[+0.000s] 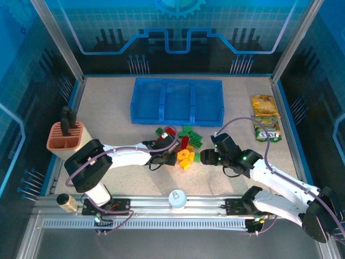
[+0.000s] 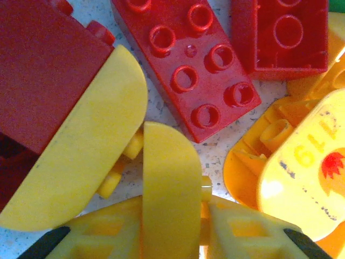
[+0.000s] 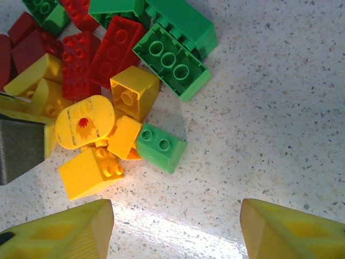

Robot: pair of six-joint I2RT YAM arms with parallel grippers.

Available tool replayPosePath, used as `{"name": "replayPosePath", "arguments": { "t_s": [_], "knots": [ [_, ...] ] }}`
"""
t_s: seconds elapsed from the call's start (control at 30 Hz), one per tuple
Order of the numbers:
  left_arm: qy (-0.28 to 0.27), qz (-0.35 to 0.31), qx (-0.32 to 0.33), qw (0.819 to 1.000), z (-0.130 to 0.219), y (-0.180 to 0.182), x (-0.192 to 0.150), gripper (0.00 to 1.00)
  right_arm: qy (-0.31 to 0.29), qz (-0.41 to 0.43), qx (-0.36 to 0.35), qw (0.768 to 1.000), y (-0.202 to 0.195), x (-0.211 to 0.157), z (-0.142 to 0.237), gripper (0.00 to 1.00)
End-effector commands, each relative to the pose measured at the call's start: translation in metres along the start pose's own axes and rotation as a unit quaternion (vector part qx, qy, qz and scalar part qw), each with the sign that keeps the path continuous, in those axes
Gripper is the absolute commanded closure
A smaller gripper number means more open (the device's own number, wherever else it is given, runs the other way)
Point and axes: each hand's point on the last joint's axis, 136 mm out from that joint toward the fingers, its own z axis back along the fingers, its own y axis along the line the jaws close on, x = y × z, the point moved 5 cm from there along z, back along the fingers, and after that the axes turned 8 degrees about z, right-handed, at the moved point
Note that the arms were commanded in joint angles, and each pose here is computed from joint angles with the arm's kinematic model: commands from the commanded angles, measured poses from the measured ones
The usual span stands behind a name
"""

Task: Sort the legos into containers by color
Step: Pick up the lego from the center of the table, then place the lego in the container.

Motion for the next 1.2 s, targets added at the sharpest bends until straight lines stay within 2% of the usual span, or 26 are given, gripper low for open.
{"name": "replayPosePath", "arguments": {
  "t_s": [0.0, 0.2, 0.5, 0.8, 0.97, 1.17],
  "knots": [
    [0.005, -0.015, 0.007, 1.0, 0.001, -0.005, -0.002, 0.75, -0.016, 0.005, -0.001, 1.0, 0.005, 0.012, 0.003, 0.35],
    [-0.01, -0.013, -0.005, 1.0, 0.024, -0.011, 0.0, 0.82, -0.017, 0.007, -0.006, 1.0, 0.004, 0.013, 0.002, 0.36],
    [-0.093, 0.005, -0.054, 0.994, 0.093, -0.011, 0.033, 0.83, -0.011, 0.004, -0.005, 1.0, 0.002, 0.008, -0.004, 0.37],
    [-0.145, 0.071, -0.068, 0.984, 0.128, 0.03, 0.085, 0.83, 0.003, 0.011, 0.012, 1.0, 0.009, 0.008, -0.011, 0.36],
    [-0.166, 0.122, -0.054, 0.977, 0.128, 0.062, 0.133, 0.84, 0.018, 0.012, 0.025, 0.999, 0.013, 0.005, -0.019, 0.36],
    [-0.157, 0.16, -0.018, 0.974, 0.1, 0.092, 0.194, 0.86, 0.035, 0.018, 0.035, 0.999, 0.018, 0.002, -0.024, 0.36]
  ]
}}
